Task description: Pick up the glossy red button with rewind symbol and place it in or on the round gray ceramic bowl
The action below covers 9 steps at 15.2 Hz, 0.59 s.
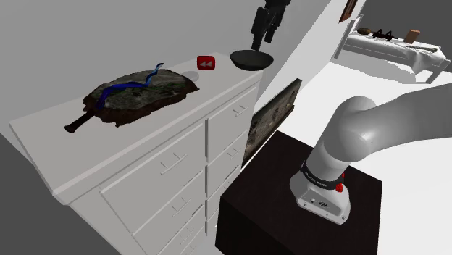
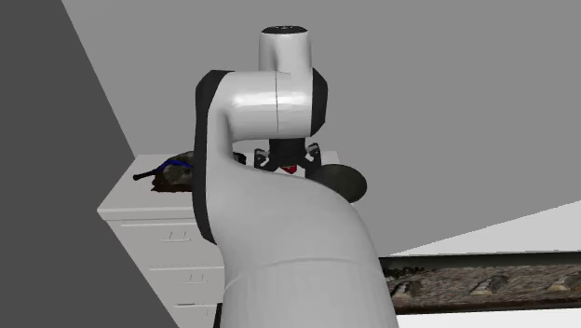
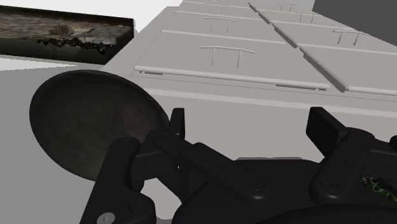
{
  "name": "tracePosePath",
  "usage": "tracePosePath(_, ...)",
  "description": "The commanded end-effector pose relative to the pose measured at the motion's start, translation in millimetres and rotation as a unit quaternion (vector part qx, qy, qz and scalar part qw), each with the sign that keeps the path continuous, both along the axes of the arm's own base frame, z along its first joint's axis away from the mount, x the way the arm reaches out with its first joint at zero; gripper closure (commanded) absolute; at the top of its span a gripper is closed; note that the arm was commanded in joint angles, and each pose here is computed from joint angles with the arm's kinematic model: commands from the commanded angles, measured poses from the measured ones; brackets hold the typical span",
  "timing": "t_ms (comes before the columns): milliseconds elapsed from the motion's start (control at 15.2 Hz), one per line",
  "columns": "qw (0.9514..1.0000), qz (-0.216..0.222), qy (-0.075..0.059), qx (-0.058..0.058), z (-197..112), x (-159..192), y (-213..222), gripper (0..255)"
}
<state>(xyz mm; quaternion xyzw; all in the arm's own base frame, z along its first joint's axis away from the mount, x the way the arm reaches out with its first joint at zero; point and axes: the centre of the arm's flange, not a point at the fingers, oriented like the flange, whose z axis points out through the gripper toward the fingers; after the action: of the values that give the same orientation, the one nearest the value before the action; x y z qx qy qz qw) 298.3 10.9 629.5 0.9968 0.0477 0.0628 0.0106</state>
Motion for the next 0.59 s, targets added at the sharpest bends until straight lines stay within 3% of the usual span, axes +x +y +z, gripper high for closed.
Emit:
tracePosePath(0, 1.0000, 0.000, 0.000, 0.000, 0.0, 0.0, 0.0, 0)
tracePosePath(264, 0.9976, -0.068, 0.012, 0.006, -16.7, 52.8, 11.9, 0)
tracePosePath(528, 0.9904, -0.135, 0.025, 0.012, -34.7, 106.2, 16.8, 0)
